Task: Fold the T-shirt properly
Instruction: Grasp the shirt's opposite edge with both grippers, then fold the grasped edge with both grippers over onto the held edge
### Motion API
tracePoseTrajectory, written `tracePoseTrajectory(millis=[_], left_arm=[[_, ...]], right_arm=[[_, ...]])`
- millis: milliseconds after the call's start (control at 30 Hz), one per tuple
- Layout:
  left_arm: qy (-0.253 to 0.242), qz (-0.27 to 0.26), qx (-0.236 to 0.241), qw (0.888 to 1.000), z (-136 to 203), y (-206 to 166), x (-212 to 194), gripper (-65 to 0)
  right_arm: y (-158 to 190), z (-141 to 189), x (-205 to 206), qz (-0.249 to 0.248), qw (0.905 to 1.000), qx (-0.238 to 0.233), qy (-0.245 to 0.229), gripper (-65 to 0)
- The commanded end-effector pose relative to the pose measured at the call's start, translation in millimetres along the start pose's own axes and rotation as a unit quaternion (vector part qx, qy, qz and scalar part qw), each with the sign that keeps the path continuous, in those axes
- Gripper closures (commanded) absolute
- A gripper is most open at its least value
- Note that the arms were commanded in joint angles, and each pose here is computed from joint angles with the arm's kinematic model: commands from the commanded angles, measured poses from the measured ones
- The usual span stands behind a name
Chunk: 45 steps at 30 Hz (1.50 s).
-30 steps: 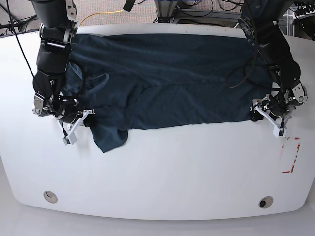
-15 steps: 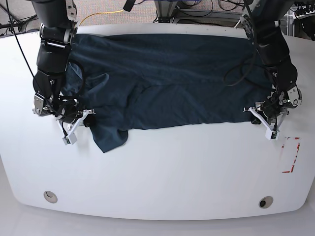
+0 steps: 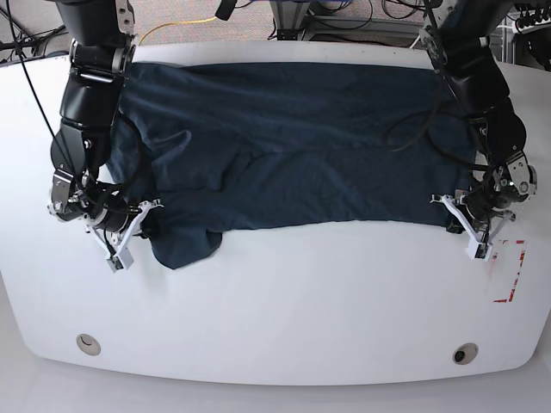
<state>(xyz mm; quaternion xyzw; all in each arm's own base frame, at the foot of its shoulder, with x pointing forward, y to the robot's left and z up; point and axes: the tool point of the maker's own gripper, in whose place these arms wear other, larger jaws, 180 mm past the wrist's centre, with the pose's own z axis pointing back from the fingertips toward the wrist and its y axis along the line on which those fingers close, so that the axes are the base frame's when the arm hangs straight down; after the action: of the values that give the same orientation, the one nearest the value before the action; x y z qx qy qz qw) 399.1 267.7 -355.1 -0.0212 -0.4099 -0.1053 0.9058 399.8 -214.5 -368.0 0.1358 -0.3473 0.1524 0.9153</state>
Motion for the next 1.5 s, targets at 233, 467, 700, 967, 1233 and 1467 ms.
tracePoseTrajectory(millis=[233,467,700,967,1233,1467], left_arm=[[-0.063,-0.062,0.022,0.996,26,3,47,0.0],[-0.075,-0.079,0.036,0.993,40,2,50,0.0],[-0.061,-0.097,0.045,0.992,51,6,34,0.0],[-0.049,-0.118,0.052,0.99,64,1,16,0.0],[-0.019,-0.146,0.064,0.987,84,5,-12,0.0],[0.019,-0.148,0.074,0.986,104,8,-51,0.0]], right_arm=[[-9,53,37,0.059,0.9966,-0.055,-0.019,0.0],[-4,88,26,0.096,0.9903,-0.101,0.0,0.0],[14,118,13,0.091,0.9899,-0.106,-0.026,0.0],[28,131,-21,0.069,0.9942,-0.08,-0.022,0.0],[38,136,-61,0.031,0.9982,-0.051,-0.003,0.0],[48,139,-98,0.009,0.9989,-0.033,0.031,0.0]])
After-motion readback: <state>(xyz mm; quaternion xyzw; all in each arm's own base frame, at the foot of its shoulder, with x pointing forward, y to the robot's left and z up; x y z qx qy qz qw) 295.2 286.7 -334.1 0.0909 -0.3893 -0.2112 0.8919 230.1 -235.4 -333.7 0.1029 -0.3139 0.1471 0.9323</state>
